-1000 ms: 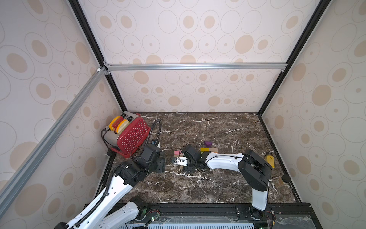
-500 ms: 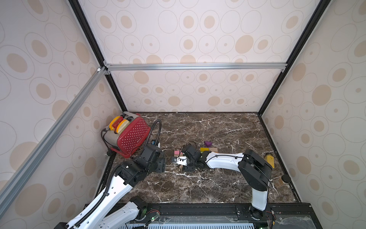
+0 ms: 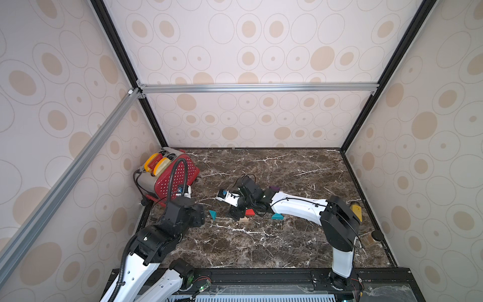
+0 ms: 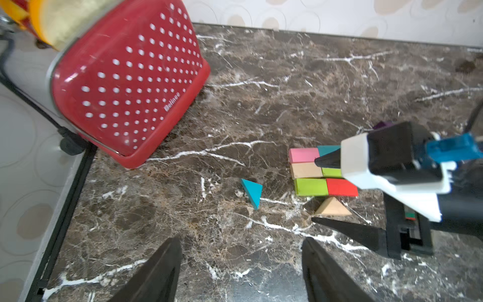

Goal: Assemble a piece of candy with building blocks
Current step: Pick up the building block from the center of the board.

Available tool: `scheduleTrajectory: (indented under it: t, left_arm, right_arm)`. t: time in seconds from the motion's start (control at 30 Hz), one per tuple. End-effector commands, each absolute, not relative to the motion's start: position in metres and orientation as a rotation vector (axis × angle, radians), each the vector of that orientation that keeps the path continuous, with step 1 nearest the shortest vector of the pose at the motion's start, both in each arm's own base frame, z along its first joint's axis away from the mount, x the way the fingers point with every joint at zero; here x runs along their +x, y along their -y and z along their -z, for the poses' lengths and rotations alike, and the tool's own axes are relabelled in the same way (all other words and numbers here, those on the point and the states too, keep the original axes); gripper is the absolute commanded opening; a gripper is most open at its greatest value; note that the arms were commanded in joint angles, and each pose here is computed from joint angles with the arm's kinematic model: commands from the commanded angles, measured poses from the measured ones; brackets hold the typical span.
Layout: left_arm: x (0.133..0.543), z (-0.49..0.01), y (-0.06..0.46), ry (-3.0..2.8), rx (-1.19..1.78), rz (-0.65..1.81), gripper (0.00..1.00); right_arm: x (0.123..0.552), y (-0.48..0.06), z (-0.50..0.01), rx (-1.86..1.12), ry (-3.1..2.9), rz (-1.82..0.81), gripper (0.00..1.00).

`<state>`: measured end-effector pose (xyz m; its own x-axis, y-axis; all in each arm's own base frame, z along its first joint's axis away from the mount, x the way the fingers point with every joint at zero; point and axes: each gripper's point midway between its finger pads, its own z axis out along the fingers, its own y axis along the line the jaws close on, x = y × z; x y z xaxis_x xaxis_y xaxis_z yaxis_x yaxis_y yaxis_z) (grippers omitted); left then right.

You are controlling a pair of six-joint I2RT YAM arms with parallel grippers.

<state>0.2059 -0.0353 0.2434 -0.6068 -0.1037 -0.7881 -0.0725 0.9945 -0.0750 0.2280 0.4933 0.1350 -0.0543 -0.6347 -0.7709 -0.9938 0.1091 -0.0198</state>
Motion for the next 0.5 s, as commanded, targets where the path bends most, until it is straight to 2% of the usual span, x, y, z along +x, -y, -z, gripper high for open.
scheduleTrajectory:
  t: [0.0, 0.13, 0.47]
  left_arm:
    - [0.202, -0.249, 0.02, -2.189, -0.189, -0.004, 0.75]
    - [0.201, -0.25, 0.019, -2.183, -0.193, -0.004, 0.76]
    - [0.203, -0.246, 0.026, -2.203, -0.162, 0.016, 0.76]
  right_arm:
    - [0.225, -0.511, -0.12, -1.511, -1.952, -0.849, 0.77]
    - [0.223, -0.533, -0.102, -1.549, -2.013, -0.932, 0.76]
    - [0.233, -0.543, -0.061, -1.877, -1.837, -0.719, 0.77]
